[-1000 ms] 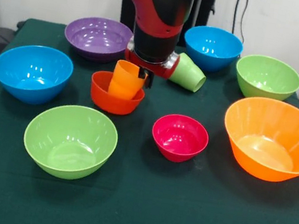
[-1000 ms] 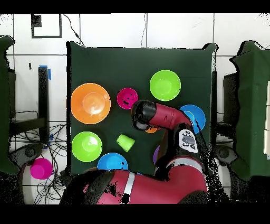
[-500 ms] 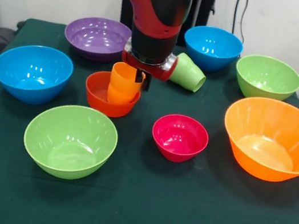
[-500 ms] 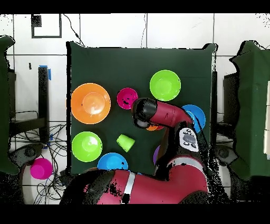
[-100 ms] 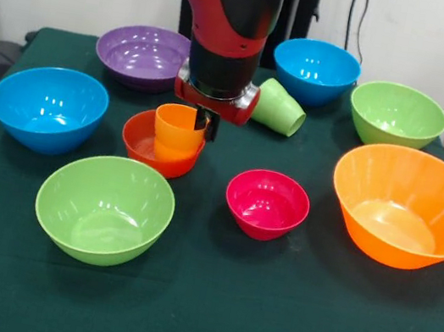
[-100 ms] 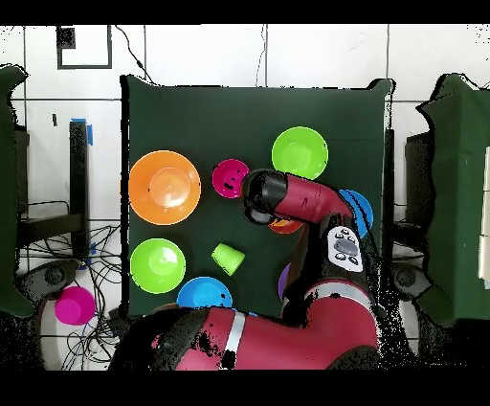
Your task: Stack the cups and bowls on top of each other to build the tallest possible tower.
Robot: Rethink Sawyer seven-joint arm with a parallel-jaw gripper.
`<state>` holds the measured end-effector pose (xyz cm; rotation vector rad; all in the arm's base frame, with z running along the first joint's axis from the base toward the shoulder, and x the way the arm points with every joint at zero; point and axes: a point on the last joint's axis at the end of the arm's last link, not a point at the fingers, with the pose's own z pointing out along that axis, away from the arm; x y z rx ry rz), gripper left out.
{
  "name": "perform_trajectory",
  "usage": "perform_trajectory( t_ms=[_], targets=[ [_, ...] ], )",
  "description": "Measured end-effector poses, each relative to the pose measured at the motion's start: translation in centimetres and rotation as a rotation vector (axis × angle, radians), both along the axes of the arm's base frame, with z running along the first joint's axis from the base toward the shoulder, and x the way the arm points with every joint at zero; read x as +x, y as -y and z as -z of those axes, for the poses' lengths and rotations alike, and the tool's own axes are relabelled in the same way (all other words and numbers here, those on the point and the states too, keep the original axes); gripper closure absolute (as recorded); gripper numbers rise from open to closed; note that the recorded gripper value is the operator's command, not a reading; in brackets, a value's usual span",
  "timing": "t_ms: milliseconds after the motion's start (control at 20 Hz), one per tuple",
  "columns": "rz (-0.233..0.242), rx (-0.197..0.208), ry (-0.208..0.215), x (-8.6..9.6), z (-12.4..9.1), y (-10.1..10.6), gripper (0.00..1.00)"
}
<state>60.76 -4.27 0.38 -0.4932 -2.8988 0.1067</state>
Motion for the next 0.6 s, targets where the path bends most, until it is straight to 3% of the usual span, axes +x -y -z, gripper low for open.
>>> perform_trajectory(
  t_ms=[600],
  targets=[
    [0.01,-0.007,0.01,0.48,-0.08,1.0,1.0]
  ],
)
